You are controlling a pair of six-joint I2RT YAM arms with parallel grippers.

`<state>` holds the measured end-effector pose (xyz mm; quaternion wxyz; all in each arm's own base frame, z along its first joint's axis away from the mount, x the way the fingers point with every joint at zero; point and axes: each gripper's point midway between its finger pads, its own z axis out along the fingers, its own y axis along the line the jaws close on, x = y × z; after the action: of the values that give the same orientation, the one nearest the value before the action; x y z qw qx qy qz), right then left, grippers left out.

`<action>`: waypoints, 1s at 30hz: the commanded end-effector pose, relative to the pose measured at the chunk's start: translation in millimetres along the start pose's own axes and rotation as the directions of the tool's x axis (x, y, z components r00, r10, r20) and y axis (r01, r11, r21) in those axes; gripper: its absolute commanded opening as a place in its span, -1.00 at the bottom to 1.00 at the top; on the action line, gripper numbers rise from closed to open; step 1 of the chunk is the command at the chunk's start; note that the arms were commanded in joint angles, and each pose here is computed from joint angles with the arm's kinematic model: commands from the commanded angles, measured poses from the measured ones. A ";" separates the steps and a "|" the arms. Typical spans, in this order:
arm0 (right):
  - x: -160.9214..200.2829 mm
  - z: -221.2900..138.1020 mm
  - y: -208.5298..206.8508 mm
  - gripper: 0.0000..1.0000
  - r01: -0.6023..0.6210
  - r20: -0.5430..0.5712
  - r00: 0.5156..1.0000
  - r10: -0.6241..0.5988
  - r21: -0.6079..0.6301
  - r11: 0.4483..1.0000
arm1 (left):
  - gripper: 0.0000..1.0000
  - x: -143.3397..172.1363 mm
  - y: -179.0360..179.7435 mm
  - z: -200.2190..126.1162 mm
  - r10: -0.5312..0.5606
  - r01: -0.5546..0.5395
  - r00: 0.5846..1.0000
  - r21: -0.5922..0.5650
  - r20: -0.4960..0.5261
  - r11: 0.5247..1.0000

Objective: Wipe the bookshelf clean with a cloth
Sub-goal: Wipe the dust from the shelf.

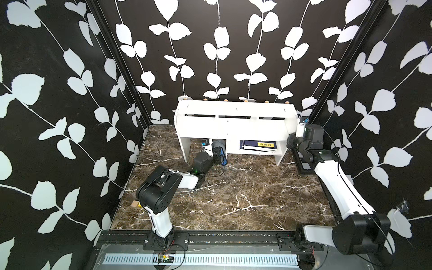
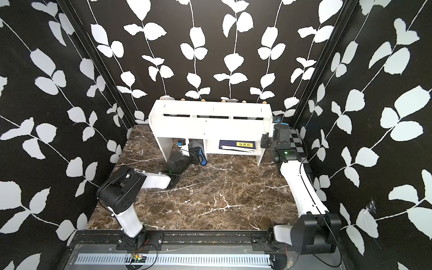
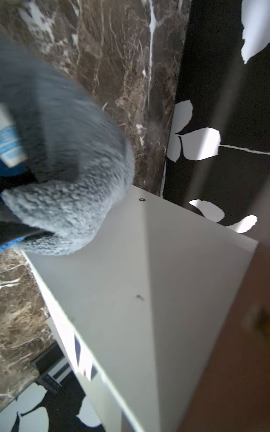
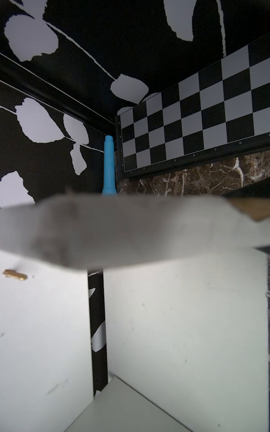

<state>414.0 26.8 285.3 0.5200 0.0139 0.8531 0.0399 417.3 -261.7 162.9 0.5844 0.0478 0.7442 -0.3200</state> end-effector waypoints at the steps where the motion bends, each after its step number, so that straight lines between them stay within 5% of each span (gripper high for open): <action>1: -35.4 -17.6 11.7 -1.00 -0.101 0.125 0.986 0.112 -0.087 0.991 | -1.00 -55.8 -35.5 0.0 0.013 -0.036 0.987 0.145 0.160 0.989; 6: -28.7 -10.3 6.2 -1.00 -0.116 0.096 0.988 0.122 -0.063 0.991 | -1.00 -43.8 -36.4 6.9 0.014 -0.036 0.992 0.170 0.129 0.985; 15: -31.0 -12.0 6.3 -1.00 -0.122 0.107 0.986 0.129 -0.072 0.990 | -1.00 65.9 -1.7 8.2 -0.105 0.108 0.994 0.149 -0.028 0.983; 19: -30.5 -11.5 6.3 -1.00 -0.123 0.103 0.986 0.130 -0.072 0.990 | -1.00 96.0 -15.5 5.6 -0.073 0.087 0.993 0.168 -0.087 0.982; 22: -30.8 -11.8 7.6 -1.00 -0.128 0.103 0.985 0.136 -0.081 0.989 | -1.00 85.4 -24.5 4.2 -0.053 0.064 0.997 0.188 -0.061 0.980; 30: -35.9 -17.9 10.4 -1.00 -0.126 0.117 0.984 0.137 -0.097 0.987 | -1.00 -4.9 -55.3 2.8 0.117 -0.138 0.986 0.176 0.121 0.975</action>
<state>413.7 25.7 284.8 0.5189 0.0165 0.8537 0.0417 391.8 -301.4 129.7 0.5761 0.1071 0.7239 -0.3641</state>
